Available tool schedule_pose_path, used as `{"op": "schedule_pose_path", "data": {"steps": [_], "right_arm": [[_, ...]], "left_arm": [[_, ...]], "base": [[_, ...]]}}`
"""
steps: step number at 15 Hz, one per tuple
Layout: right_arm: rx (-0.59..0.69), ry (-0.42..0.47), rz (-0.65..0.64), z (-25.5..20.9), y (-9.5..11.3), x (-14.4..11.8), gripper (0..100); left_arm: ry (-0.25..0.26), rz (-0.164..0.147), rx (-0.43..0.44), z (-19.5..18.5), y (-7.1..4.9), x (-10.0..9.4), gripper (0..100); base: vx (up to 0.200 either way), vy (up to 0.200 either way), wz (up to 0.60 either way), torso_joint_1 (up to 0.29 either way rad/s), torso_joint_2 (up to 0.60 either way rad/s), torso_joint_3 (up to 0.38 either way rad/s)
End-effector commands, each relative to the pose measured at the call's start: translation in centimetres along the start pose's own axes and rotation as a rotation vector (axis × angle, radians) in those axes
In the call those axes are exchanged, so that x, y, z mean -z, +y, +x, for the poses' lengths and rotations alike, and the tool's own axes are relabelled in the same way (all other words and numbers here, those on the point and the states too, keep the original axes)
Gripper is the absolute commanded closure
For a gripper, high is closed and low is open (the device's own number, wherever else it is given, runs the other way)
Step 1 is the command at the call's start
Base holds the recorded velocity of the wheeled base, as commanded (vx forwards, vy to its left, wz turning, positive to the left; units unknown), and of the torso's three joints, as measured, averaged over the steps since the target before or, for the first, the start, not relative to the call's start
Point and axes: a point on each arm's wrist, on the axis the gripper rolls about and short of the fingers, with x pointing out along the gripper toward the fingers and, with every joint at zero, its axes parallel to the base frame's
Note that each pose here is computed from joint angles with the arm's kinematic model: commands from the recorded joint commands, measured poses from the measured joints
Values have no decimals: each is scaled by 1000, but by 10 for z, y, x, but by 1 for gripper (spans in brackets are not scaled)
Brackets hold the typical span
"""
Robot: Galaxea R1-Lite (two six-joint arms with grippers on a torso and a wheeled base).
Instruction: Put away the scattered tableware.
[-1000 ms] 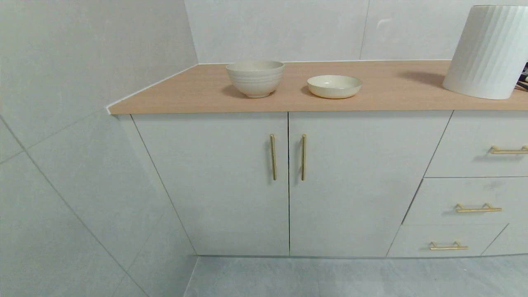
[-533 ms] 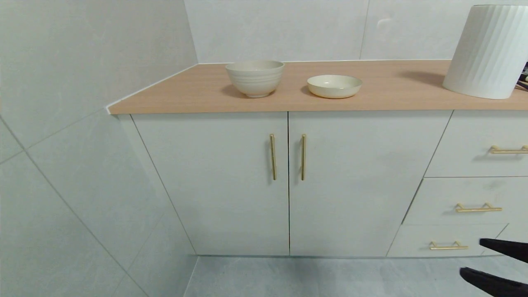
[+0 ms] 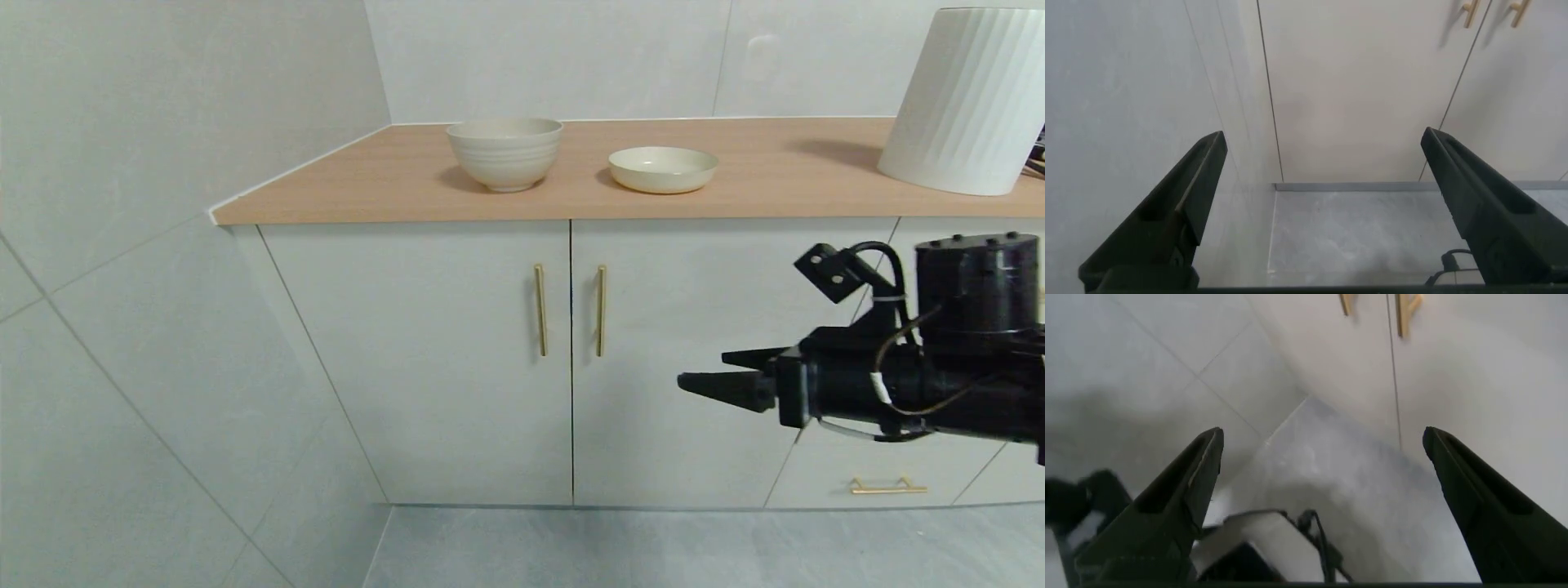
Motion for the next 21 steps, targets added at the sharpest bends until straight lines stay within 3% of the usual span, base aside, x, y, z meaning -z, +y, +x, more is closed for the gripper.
{"op": "schedule_pose_path", "data": {"steps": [1, 4, 7, 10, 13, 21], "right_arm": [[-17, 43, 36, 55, -15, -3, 0], [-22, 16, 99, 100, -31, -16, 0], [-29, -3, 115, 115, -36, -16, 0], [-25, -85, 113, 132, -44, -15, 0], [36, -208, 97, 157, -39, -11, 0], [-2, -245, 188, 167, -34, -13, 0]], "left_arm": [[0, 0, 1, 0, 0, 0, 0], [0, 0, 0, 0, 0, 0, 0], [0, 0, 0, 0, 0, 0, 0], [0, 0, 0, 0, 0, 0, 0], [0, 0, 0, 0, 0, 0, 0], [0, 0, 0, 0, 0, 0, 0]], "base": [[0, 0, 0, 0, 0, 0], [0, 0, 0, 0, 0, 0], [0, 0, 0, 0, 0, 0], [0, 0, 0, 0, 0, 0], [0, 0, 0, 0, 0, 0], [0, 0, 0, 0, 0, 0]]}}
